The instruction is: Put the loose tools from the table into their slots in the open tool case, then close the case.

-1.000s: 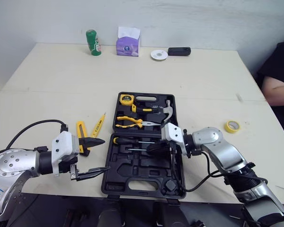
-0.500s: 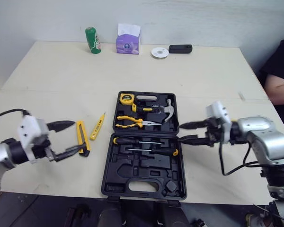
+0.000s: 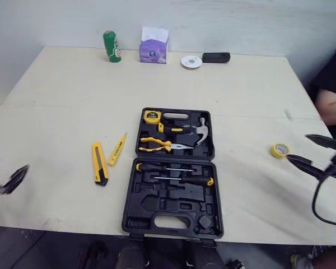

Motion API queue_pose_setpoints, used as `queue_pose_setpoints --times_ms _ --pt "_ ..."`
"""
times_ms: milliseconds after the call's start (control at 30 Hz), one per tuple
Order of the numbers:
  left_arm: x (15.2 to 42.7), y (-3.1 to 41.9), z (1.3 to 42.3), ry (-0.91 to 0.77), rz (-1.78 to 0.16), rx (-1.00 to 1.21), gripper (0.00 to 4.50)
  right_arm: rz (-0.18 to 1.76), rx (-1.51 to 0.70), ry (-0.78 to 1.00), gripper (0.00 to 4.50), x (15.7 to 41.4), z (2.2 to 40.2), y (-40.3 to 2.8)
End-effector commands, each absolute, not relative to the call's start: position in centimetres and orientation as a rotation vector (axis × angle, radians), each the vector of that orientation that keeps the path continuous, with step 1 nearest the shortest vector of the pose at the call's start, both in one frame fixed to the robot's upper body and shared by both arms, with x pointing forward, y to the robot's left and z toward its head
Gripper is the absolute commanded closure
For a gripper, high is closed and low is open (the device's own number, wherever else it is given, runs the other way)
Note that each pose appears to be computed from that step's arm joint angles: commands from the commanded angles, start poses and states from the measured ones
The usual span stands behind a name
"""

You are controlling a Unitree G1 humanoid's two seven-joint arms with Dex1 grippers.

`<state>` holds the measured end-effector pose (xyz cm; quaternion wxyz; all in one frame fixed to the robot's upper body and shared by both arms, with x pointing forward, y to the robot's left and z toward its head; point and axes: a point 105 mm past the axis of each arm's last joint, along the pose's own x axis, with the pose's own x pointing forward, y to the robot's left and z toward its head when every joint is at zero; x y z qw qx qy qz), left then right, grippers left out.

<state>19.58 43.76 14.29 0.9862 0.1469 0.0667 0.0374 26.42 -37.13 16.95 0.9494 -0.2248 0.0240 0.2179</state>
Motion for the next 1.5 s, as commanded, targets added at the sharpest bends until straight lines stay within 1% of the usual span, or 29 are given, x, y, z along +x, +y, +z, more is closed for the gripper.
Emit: queue_pose_setpoints --times_ms 33,100,167,267,333,500,700,833,967,1033,1133,1267,1433,1500 --pt "16.9 46.5 14.6 0.127 0.211 0.322 0.0 0.311 -0.57 0.021 0.02 24.8 18.1 -40.3" --pt "15.6 47.4 14.0 0.147 0.261 0.324 0.0 0.187 -0.591 0.039 0.02 23.7 17.8 -43.0" --pt "15.1 47.7 13.9 0.147 0.278 0.326 0.0 0.11 -0.597 0.069 0.02 22.8 17.2 -44.7" --pt "15.1 47.7 13.9 0.133 0.278 0.329 0.0 0.061 -0.581 0.103 0.02 22.1 16.2 -46.0" --pt "15.3 47.5 14.2 0.119 0.275 0.332 0.0 0.061 -0.564 0.12 0.02 21.9 15.3 -46.1" --pt "16.0 47.1 14.7 0.089 0.263 0.34 0.0 0.089 -0.543 0.123 0.02 22.1 13.9 -45.6" --pt "17.4 46.3 15.6 0.051 0.236 0.346 0.0 0.127 -0.504 0.097 0.02 24.4 13.3 -44.2" --pt "18.2 45.4 16.1 0.025 0.204 0.34 0.0 0.22 -0.484 0.049 0.02 26.2 13.3 -42.0" --pt "19.9 42.5 17.4 0.003 0.066 0.347 0.0 0.324 -0.422 -0.07 0.02 28.4 14.4 -38.6" --pt "20.6 41.4 18.2 -0.003 0.038 0.35 0.0 0.406 -0.401 -0.105 0.02 29.1 14.6 -36.6" --pt "21.7 37.9 19.2 -0.021 -0.036 0.338 0.0 0.568 -0.374 -0.156 0.02 29.8 15.2 -32.9" --pt "22.9 33.4 20.0 -0.003 -0.11 0.288 0.0 0.733 -0.366 -0.204 0.02 30.3 16.5 -29.3" --pt "24.5 28.8 19.9 0.086 -0.175 0.212 0.0 0.87 -0.363 -0.252 0.02 30.5 18.1 -26.1" --pt "25.7 27.0 19.6 0.103 -0.175 0.13 0.0 0.915 -0.373 -0.278 0.02 30.6 18.8 -24.8"
